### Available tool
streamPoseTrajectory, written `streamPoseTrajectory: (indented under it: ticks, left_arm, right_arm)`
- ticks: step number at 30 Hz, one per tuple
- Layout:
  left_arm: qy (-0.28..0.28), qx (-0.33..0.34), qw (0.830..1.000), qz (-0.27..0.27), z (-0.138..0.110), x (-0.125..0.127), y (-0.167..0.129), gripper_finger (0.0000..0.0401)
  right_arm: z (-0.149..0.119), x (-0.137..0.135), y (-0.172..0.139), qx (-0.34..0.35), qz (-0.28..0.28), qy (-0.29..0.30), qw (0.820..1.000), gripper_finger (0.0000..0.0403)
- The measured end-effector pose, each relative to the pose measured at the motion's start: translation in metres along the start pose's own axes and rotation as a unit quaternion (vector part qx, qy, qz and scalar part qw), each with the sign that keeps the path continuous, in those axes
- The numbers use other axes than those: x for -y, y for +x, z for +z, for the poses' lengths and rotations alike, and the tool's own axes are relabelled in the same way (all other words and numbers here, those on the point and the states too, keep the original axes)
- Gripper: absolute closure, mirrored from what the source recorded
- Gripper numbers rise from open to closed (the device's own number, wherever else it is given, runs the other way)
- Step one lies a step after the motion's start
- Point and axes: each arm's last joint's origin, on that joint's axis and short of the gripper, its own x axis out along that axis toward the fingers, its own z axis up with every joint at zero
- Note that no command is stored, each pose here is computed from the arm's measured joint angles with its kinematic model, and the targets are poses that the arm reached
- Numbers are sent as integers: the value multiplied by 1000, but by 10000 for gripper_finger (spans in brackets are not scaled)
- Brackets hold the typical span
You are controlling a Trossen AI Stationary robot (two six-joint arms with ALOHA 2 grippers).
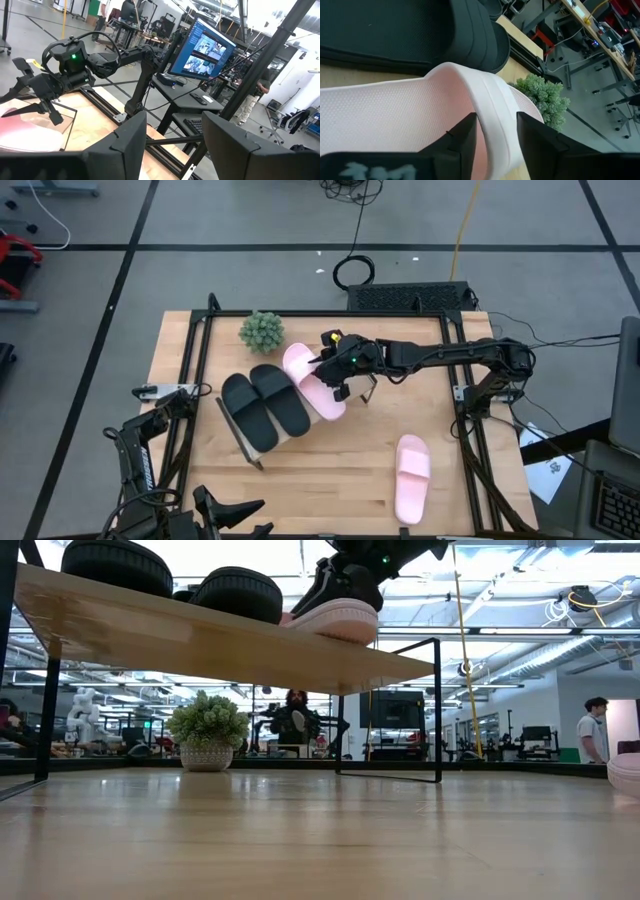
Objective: Pick and place slides into the shelf
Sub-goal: Put the left pink slide on the shelf, then put the pink slide on the shelf
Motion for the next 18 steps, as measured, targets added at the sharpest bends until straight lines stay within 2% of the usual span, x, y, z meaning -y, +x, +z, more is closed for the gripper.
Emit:
streamPoseTrajectory:
  ticks: [13,18]
  left_arm:
    - [2,0,1000,0,0,0,0,210]
    - [6,0,1000,0,-1,0,0,210]
  right_arm:
    - [5,-5,-5,2,6,8,1000,194]
    - [17,-6,-20,0,-33,-8,999,178]
